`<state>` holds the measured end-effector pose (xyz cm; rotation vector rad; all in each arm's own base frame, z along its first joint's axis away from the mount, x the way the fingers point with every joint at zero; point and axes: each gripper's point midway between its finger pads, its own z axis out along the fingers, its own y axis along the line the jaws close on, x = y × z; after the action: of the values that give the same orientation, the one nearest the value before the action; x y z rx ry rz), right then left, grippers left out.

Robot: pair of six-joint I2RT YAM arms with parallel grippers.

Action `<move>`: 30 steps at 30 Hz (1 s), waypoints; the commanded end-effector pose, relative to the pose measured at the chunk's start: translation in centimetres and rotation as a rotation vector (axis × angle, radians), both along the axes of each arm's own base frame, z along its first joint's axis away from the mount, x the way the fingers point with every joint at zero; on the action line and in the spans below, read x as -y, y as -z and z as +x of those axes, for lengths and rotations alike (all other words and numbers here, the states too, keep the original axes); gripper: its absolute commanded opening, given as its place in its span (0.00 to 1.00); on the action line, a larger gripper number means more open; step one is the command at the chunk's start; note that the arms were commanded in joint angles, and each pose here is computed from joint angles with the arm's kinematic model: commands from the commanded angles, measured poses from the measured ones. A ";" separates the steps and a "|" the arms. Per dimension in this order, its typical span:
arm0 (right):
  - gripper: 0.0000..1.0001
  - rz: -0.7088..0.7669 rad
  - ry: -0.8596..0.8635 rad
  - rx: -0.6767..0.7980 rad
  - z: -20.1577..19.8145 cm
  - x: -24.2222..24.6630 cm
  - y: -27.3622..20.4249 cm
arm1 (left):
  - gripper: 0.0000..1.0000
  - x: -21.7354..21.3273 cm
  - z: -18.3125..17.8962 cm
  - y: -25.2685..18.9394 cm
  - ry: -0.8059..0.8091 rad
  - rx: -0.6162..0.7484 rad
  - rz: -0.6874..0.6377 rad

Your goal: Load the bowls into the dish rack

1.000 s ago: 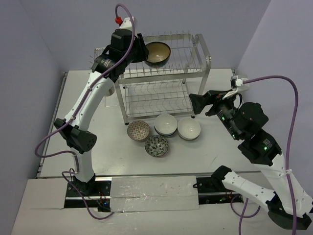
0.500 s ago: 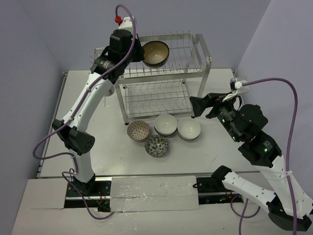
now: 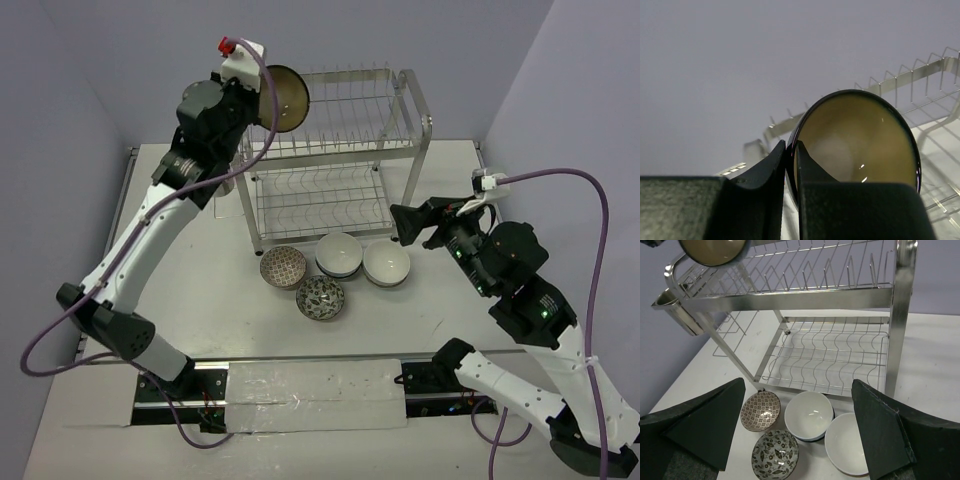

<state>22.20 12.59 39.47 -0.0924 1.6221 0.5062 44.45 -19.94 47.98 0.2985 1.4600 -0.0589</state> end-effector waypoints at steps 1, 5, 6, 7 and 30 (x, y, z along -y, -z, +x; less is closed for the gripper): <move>0.94 0.014 0.010 0.009 0.0 0.1 0.0 | 0.00 -2.7 -4.8 -10.4 -0.012 0.411 0.035; 0.95 0.012 0.004 0.005 0.1 -0.1 0.3 | 0.00 -1.8 -6.6 -9.3 0.032 0.489 0.209; 0.95 0.012 0.001 0.002 0.1 -0.1 0.4 | 0.00 -2.0 -7.1 -9.5 0.029 0.511 0.222; 0.95 0.018 0.001 0.003 0.0 -0.2 0.4 | 0.00 -2.1 -7.4 -9.0 0.023 0.517 0.256; 0.95 0.052 -0.014 -0.002 -1.2 0.3 0.8 | 0.00 -1.8 -6.6 -5.0 -0.132 0.747 0.567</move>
<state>21.49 12.83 38.14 -0.0933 1.6356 0.5492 40.81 -19.41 47.15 0.7255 0.9165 0.4899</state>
